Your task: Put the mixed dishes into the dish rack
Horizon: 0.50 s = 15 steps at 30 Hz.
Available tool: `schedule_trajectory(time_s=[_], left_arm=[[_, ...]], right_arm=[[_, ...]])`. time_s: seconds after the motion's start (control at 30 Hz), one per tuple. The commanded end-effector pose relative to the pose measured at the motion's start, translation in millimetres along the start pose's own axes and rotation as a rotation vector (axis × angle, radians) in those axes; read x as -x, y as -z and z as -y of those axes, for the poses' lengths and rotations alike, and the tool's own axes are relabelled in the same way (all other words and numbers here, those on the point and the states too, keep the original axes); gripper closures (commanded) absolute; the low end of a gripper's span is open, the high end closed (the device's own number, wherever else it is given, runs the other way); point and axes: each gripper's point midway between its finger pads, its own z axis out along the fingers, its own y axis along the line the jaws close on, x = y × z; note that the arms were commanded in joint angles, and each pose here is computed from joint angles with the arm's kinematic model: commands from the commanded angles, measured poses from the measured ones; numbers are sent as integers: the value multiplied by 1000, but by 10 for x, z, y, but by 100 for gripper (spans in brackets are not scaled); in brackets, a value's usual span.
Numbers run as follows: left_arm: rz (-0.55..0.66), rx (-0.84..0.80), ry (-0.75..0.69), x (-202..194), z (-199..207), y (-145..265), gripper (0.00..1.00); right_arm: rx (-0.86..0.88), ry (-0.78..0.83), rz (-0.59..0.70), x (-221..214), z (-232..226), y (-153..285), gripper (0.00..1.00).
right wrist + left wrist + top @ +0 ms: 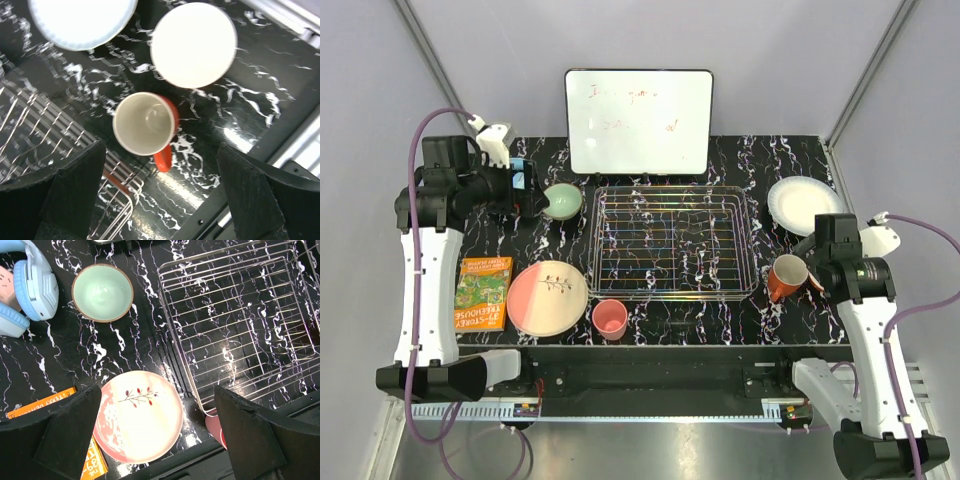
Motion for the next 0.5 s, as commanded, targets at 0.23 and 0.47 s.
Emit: schedule_trajectory(time_s=[0.23,0.47], left_arm=[[54,-3,-9,178,-57,-30,1],[45,31,-25,189,-155,-59,1]], right_arm=[[-321,-26,48,31,441,-233,0],[-461,-162,32,175,683,-473,2]])
